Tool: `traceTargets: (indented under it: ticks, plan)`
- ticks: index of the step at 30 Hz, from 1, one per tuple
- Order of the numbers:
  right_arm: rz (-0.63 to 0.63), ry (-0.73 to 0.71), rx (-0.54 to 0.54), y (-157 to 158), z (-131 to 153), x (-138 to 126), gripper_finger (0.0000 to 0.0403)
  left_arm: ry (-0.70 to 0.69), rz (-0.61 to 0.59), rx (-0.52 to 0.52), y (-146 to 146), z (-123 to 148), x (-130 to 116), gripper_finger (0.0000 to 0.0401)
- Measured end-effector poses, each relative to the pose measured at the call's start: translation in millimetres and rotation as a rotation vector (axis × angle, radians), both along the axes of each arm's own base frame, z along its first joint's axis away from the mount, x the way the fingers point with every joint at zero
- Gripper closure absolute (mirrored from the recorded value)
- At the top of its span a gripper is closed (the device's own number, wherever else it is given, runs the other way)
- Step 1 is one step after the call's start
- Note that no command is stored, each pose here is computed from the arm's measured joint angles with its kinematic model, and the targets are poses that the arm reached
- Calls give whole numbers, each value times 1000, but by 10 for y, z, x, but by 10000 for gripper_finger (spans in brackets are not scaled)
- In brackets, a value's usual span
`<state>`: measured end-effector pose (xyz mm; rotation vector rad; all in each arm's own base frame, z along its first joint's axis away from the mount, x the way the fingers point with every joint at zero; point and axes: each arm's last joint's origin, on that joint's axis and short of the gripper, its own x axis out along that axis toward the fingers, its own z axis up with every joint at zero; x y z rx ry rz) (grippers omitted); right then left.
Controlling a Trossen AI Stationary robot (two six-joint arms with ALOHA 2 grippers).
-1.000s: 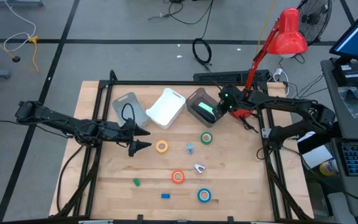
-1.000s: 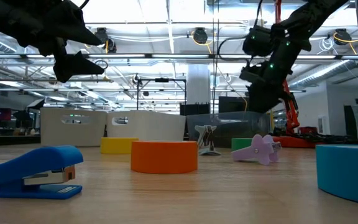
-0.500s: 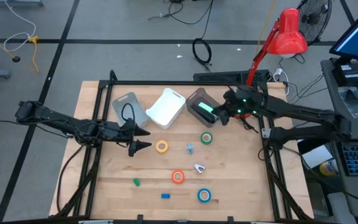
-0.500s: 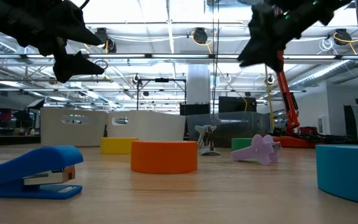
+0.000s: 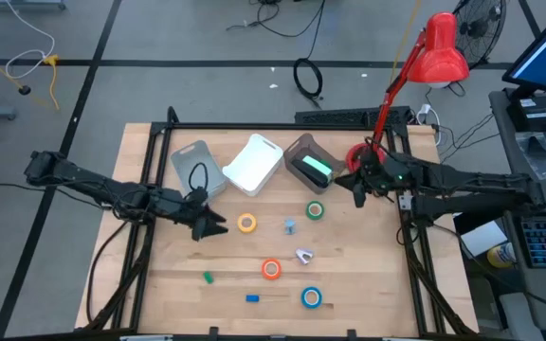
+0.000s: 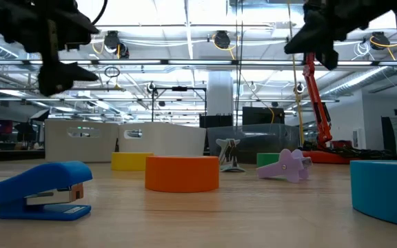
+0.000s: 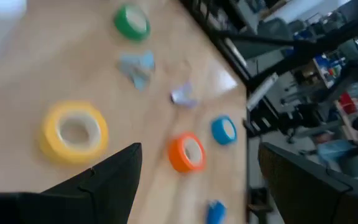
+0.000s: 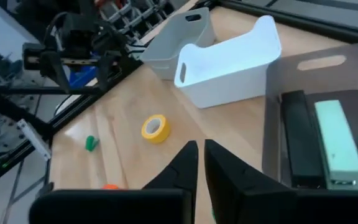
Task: Pick and place Stapler, Stapler remover, tape
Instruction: Put the small green stapler into the black bin
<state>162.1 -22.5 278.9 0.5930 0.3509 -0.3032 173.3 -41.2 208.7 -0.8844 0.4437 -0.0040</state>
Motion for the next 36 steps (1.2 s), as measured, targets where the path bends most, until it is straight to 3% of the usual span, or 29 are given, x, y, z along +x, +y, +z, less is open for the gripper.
traceTargets:
  ticks: [3, 8, 15, 22, 33, 36]
  plan:
    - [11, -44, -20, 43, -88, -79, 383, 87, 18, -62, -92, 110, -21, 77]
    - [35, -135, -70, 68, -249, -203, 391, 272, 147, -106, -208, 349, -30, 77]
    - [95, -158, -100, 98, -471, -384, 394, 511, 298, -206, -444, 540, 189, 77]
    - [198, -233, -173, 134, -442, -506, 395, 781, 392, -408, -801, 486, 479, 77]
    - [214, -286, -257, 145, -388, -607, 395, 938, 684, -684, -1277, 293, 707, 77]
    - [215, -275, -254, 145, -398, -607, 394, 1036, 757, -736, -1363, 199, 706, 77]
